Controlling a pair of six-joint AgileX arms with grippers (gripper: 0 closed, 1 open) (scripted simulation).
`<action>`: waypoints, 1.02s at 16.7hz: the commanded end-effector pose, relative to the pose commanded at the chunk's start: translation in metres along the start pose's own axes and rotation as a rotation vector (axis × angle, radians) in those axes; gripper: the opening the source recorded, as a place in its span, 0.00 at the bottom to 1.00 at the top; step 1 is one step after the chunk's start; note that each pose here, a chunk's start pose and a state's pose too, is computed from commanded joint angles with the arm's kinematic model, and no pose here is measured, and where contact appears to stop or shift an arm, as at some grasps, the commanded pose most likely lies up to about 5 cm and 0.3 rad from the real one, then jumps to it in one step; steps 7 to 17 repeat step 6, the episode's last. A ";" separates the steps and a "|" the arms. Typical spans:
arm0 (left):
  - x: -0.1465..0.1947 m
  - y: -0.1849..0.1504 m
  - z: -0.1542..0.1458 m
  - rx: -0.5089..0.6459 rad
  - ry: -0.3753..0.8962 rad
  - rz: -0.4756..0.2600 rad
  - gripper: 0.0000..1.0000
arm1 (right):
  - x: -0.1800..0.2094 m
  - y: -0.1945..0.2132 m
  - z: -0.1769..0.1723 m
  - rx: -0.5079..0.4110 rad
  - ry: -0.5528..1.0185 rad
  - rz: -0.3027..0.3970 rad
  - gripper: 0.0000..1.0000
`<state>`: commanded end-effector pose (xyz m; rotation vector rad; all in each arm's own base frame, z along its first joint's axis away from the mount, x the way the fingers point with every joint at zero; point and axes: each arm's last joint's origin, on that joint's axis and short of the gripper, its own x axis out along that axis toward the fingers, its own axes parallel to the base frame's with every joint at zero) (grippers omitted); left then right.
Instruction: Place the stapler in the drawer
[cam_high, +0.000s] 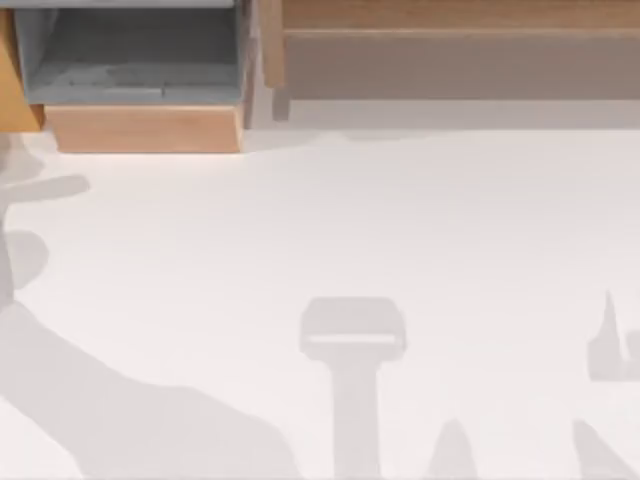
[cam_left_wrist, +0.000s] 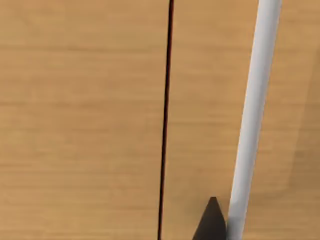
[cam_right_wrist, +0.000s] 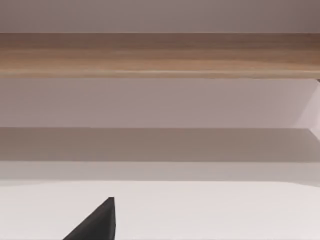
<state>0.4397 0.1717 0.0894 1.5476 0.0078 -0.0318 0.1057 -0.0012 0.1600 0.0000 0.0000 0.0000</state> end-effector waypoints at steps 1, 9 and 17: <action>0.000 0.000 0.000 0.000 0.000 0.000 1.00 | 0.000 0.000 0.000 0.000 0.000 0.000 1.00; 0.000 0.000 0.000 0.000 0.000 0.000 1.00 | 0.000 0.000 0.000 0.000 0.000 0.000 1.00; 0.000 0.000 0.000 0.000 0.000 0.000 1.00 | 0.000 0.000 0.000 0.000 0.000 0.000 1.00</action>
